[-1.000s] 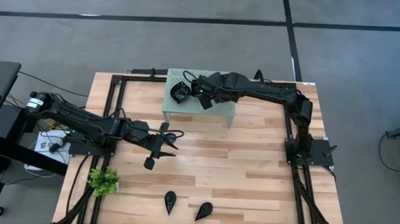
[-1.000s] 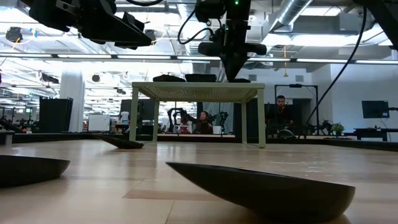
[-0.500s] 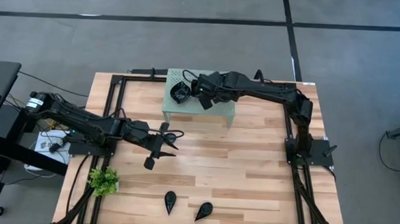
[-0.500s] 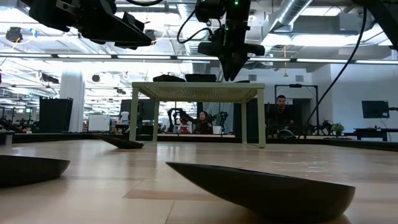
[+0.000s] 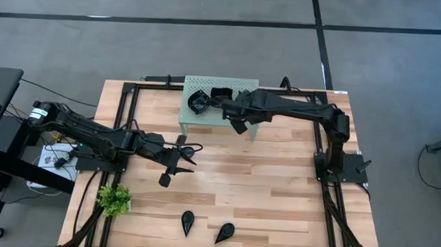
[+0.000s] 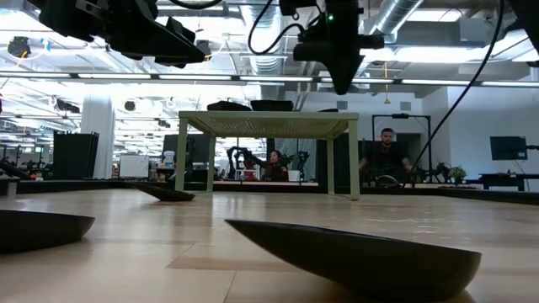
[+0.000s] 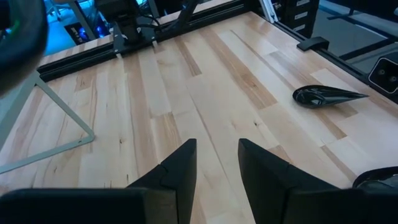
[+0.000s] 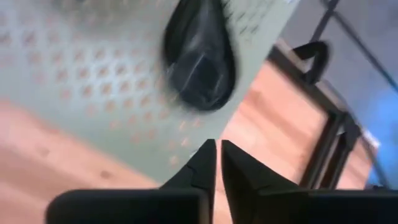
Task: Pick & Place Mini shaped plates
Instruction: Stack the drop-shaped plate on top of the other drop-shaped plate on the shelf
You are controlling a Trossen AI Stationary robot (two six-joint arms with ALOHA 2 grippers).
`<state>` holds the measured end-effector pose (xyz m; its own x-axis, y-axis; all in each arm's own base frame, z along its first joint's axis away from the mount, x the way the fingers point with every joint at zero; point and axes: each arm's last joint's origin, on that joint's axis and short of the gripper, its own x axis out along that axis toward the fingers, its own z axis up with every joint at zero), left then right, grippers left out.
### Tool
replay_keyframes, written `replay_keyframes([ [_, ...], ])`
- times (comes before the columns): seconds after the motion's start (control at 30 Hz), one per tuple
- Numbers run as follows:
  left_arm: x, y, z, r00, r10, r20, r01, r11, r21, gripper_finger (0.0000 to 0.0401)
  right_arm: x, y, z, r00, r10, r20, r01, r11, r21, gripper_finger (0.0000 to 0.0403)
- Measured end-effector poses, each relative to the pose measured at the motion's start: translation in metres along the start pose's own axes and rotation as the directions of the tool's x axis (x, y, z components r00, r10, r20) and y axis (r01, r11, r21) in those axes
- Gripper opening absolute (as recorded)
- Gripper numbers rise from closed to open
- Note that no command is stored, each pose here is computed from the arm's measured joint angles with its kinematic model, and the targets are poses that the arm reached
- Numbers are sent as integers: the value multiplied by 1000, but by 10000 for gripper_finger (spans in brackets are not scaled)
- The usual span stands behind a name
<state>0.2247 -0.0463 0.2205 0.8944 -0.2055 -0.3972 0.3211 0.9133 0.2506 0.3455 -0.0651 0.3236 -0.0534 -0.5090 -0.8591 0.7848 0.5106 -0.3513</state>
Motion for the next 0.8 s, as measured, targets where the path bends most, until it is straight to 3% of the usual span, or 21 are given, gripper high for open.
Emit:
replay_keyframes([
  [0.17, 0, 0, 0, 1000, -2, 1, 2, 1000, -4, 120, 14, 12, -4, 998, 13, -55, -15, 999, -44, 5],
  [0.4, 0, 0, 0, 1000, -2, 1, 2, 1000, 2, 120, 39, 4, 11, 997, 41, -60, -42, 999, -21, 2],
  [0.63, 0, 0, 0, 1000, -2, 1, 2, 1000, 3, 120, 45, -6, 21, 998, 47, -51, -47, 999, 4, 1],
  [0.8, 0, 0, 0, 1000, -2, 1, 2, 1000, 4, 120, 37, 6, 11, 995, 79, -60, -83, 994, -65, 4],
])
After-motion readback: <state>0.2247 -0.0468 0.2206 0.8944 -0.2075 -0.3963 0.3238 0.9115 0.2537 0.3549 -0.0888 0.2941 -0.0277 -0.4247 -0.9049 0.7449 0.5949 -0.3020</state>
